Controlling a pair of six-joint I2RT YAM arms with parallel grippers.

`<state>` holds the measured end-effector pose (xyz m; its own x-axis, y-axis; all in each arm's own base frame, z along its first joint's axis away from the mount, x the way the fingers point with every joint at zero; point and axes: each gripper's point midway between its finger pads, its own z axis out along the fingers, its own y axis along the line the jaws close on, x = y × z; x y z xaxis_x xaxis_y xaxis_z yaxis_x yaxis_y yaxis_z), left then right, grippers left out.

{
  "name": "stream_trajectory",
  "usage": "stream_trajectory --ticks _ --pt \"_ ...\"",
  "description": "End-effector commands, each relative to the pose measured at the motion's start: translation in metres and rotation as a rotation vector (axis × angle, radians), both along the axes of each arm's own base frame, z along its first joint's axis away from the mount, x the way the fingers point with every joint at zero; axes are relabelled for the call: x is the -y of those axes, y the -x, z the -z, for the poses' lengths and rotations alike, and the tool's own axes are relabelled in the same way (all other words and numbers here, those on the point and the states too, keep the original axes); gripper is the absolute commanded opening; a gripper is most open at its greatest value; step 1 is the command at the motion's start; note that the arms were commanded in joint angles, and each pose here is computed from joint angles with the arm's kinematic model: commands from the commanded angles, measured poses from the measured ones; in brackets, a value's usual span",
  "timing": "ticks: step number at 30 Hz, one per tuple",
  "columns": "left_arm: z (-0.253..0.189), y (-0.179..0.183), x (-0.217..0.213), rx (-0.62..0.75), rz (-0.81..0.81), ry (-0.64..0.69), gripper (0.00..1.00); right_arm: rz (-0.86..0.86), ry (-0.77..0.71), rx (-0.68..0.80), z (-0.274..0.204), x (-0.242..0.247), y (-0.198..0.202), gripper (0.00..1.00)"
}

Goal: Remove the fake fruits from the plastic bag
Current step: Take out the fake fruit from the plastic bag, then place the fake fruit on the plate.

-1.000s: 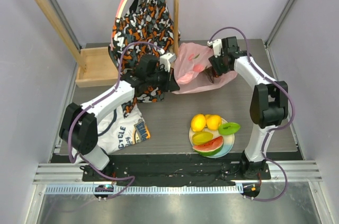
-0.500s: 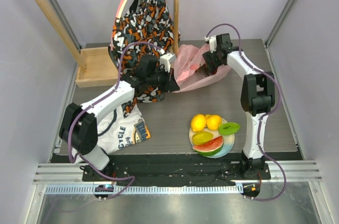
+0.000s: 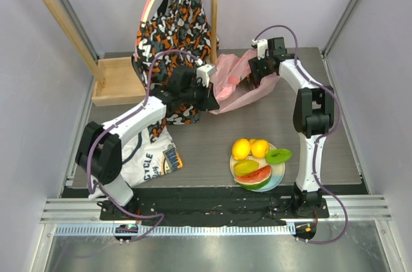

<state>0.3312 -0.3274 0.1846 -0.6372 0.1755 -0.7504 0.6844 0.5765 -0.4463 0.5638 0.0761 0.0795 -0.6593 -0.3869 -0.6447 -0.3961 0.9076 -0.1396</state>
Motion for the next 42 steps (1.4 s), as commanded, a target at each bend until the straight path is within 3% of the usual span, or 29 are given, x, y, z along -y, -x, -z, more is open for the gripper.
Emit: stream_trajectory --ticks 1,7,14,18,22,28,29,31,36,42 --pt "-0.024 -0.017 0.011 0.081 -0.001 0.026 0.00 -0.150 -0.251 0.179 -0.136 -0.042 0.026 0.37" --pt "-0.030 -0.032 0.015 0.095 -0.040 0.034 0.00 -0.246 -0.398 0.107 -0.168 -0.065 0.092 0.32" --pt "-0.039 -0.063 0.011 0.089 -0.161 0.053 0.00 -0.402 -0.433 0.001 -0.180 -0.074 0.166 0.32" --pt "-0.054 -0.082 0.010 0.107 -0.184 0.068 0.00 -0.532 -0.346 -0.060 -0.185 -0.064 0.216 0.31" --pt "-0.066 -0.098 0.005 0.150 -0.203 0.066 0.00 -0.772 -0.147 -0.113 -0.181 -0.039 0.292 0.31" --pt "-0.065 -0.096 0.002 0.161 -0.192 0.052 0.00 -1.190 0.262 -0.017 -0.147 0.005 0.365 0.31" --pt "-0.061 -0.093 0.001 0.154 -0.187 0.046 0.00 -1.335 0.322 -0.006 -0.126 0.008 0.374 0.31" --pt "-0.063 -0.089 -0.002 0.169 -0.181 0.038 0.00 -1.463 0.396 0.031 -0.112 0.012 0.387 0.32" --pt "-0.059 -0.080 -0.012 0.191 -0.174 -0.004 0.00 -1.725 0.403 0.092 -0.072 0.004 0.415 0.32" --pt "-0.060 -0.075 -0.024 0.232 -0.168 -0.051 0.00 -1.824 0.384 0.066 -0.048 0.004 0.431 0.32"
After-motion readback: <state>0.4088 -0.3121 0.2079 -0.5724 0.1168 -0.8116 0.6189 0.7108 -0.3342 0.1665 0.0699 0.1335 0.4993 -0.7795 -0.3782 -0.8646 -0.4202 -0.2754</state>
